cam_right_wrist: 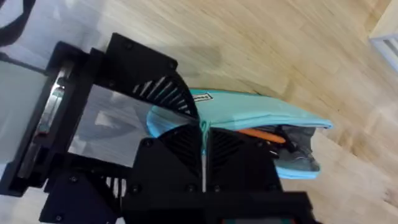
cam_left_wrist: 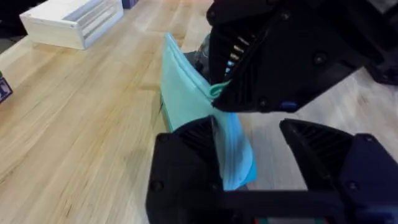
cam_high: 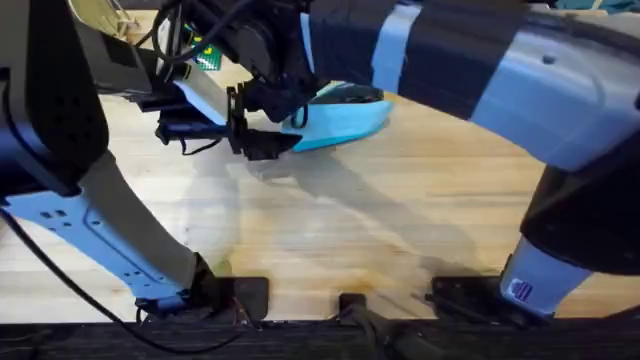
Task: Unzip the bag, pick up the pens from the table one at a time and place them inside, then zip the bag closed.
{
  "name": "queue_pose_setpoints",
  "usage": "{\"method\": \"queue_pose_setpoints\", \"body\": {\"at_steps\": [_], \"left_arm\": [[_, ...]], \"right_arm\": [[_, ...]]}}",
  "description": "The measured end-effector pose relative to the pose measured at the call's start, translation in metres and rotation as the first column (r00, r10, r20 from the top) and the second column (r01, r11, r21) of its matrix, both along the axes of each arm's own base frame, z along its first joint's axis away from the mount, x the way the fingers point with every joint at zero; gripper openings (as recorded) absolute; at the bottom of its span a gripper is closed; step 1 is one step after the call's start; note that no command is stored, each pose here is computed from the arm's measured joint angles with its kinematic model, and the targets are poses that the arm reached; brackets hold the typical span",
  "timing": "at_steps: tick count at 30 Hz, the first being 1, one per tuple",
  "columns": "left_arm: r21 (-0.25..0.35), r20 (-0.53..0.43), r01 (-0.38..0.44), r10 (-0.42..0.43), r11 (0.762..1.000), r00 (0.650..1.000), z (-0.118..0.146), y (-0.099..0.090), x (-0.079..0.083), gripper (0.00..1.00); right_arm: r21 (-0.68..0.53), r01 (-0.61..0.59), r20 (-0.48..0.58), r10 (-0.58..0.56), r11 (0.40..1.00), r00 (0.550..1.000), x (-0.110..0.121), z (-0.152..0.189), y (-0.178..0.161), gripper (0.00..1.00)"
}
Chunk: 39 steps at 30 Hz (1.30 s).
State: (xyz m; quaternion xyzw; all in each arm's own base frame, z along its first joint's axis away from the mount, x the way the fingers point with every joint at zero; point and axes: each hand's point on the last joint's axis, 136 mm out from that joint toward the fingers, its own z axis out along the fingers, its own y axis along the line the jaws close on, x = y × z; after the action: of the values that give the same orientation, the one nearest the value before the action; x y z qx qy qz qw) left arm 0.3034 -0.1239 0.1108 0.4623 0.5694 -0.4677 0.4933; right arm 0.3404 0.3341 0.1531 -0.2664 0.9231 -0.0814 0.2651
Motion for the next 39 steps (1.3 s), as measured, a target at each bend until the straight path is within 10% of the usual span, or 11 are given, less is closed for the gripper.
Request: {"method": "queue_pose_setpoints", "body": {"at_steps": [7,15,39], "left_arm": [[0.000,0.001,-0.010,0.010,1.000,1.000,-0.0001,0.0031,0.0014,0.621],[0.001,0.011,-0.027,0.027,1.000,1.000,0.0012,0.0086,0.0056,0.050],[0.001,0.013,-0.028,0.028,1.000,1.000,0.0013,0.0087,0.0059,0.043]], "right_arm": [[0.001,0.000,0.000,0.000,1.000,1.000,0.0000,0.0000,0.0001,0.030],[0.004,-0.006,-0.015,0.006,1.000,1.000,-0.0027,-0.0015,0.0011,0.031],[0.019,0.014,-0.042,-0.013,1.000,0.999,0.0032,-0.0040,-0.0064,0.030]]}}
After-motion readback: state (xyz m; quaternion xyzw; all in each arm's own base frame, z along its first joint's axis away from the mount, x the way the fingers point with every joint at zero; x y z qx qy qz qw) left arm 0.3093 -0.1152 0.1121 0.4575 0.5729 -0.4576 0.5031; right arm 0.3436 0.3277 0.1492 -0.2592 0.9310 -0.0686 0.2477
